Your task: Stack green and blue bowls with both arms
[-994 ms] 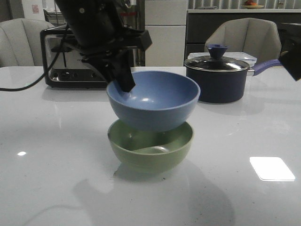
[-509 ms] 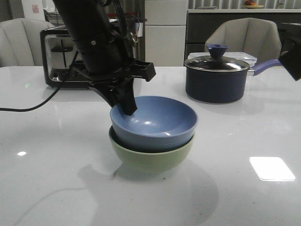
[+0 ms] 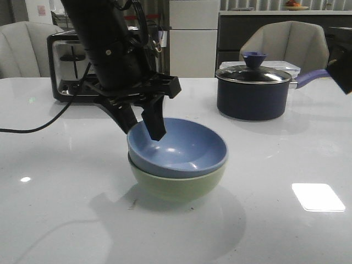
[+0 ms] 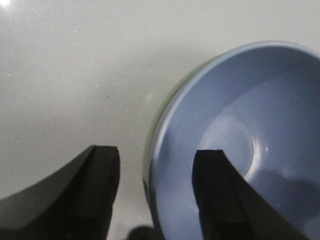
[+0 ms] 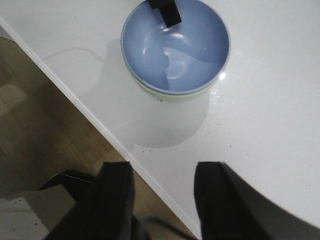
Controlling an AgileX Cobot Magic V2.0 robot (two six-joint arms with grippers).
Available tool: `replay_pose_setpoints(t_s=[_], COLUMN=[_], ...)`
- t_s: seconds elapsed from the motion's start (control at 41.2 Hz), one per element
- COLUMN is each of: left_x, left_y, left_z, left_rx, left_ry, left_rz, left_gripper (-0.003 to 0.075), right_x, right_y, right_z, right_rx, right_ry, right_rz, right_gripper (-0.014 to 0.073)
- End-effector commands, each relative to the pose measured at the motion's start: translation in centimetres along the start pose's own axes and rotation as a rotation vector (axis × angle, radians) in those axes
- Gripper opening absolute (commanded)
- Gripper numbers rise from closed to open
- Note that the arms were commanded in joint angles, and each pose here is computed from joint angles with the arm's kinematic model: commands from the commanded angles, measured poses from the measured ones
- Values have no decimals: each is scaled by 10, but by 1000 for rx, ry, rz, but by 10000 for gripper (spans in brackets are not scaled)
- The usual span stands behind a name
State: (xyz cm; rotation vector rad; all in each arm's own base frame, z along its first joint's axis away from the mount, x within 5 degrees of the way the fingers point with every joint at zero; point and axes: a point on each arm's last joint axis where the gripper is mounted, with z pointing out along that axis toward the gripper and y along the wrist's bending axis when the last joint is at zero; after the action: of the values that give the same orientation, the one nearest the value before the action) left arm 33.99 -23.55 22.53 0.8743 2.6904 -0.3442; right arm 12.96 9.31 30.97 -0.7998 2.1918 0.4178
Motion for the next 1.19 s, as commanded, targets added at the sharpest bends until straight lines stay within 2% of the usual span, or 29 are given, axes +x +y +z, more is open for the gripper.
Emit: replay_pose_setpoints(t_s=[0.0, 0.17, 0.412, 0.631, 0.873, 1.043, 1.164], left_x=[-11, 7, 63, 124, 184, 213, 226], left_y=[-12, -20, -35, -48, -43, -39, -39], left_z=[-59, -106, -150, -170, -190, -202, -211], left_rx=[7, 4, -36, -40, -88, -138, -145], left_ry=[-172, -258, -338, -407, -497, -567, -621], left_rz=[20, 36, 109, 178, 220, 252, 255], left_gripper=[421, 421, 422, 422, 422, 421, 422], right_x=[-11, -11, -11, -12, -11, -9, -5], right_y=[0, 0, 0, -1, 0, -4, -7], right_z=[-7, -7, -7, -7, -7, -9, -18], right_rx=[16, 16, 16, 17, 13, 39, 62], right_ry=[-84, -84, -84, -90, -76, -73, -73], right_rz=[-15, -15, -15, -15, -13, -10, 21], right_gripper=[404, 404, 404, 404, 404, 403, 370])
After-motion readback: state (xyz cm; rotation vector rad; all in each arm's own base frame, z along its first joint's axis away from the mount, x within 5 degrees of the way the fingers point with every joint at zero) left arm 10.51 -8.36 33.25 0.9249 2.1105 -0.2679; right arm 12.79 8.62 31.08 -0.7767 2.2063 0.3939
